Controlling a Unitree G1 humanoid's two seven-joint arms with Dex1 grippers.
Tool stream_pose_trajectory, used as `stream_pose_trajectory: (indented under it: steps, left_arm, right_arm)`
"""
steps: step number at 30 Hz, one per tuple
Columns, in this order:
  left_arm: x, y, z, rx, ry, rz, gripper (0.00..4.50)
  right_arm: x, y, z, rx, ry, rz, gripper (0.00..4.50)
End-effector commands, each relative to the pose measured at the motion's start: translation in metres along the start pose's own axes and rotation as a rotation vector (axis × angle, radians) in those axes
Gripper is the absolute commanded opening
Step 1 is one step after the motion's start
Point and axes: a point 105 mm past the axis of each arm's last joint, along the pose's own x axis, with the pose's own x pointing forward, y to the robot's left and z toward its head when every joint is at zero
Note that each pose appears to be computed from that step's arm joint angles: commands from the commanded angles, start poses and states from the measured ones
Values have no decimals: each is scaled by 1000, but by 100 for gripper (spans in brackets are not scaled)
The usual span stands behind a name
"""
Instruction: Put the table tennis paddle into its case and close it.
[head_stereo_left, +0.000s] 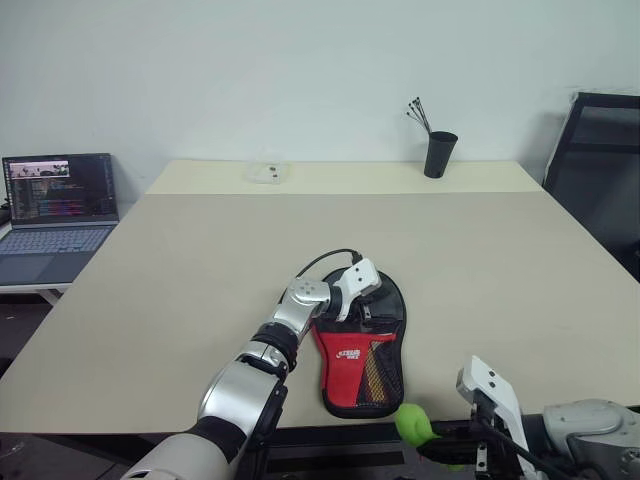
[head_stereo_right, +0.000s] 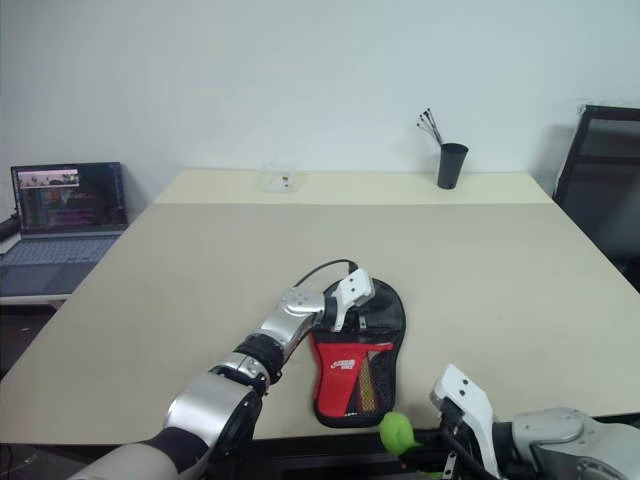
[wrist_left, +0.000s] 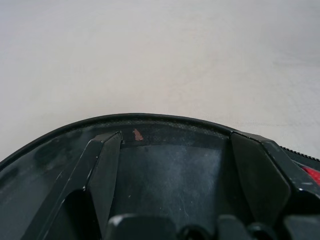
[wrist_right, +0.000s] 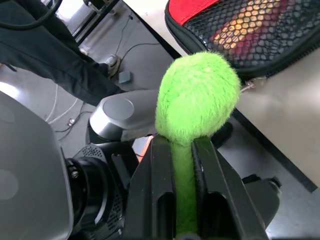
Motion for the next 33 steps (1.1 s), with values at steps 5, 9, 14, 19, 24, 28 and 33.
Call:
stream_pose_trajectory:
  steps: [5, 9, 14, 19, 24, 28, 33]
  left_arm:
    - [6, -12, -14, -21, 45, -38, 376]
    - [7, -11, -10, -20, 30, -35, 376]
    - [0, -2, 4, 2, -24, -14, 376]
    - [-32, 16, 30, 61, -126, 41, 376]
    - [-95, 22, 35, 57, -155, 182, 376]
    - [-144, 14, 18, -10, -112, 345, 376]
    - [-199, -16, -18, -148, -35, 541, 376]
  right_arm:
    - [-5, 10, 6, -54, -16, 59, 161]
    - [-12, 10, 23, -104, -86, 96, 301]
    - [-23, -21, 52, -165, -191, -6, 301]
    - [-29, -61, 92, -232, -321, -116, 301]
    - [-19, -86, 115, -286, -388, -102, 301]
    - [-12, -111, 134, -342, -447, -133, 301]
    - [-3, -140, 151, -400, -472, -156, 301]
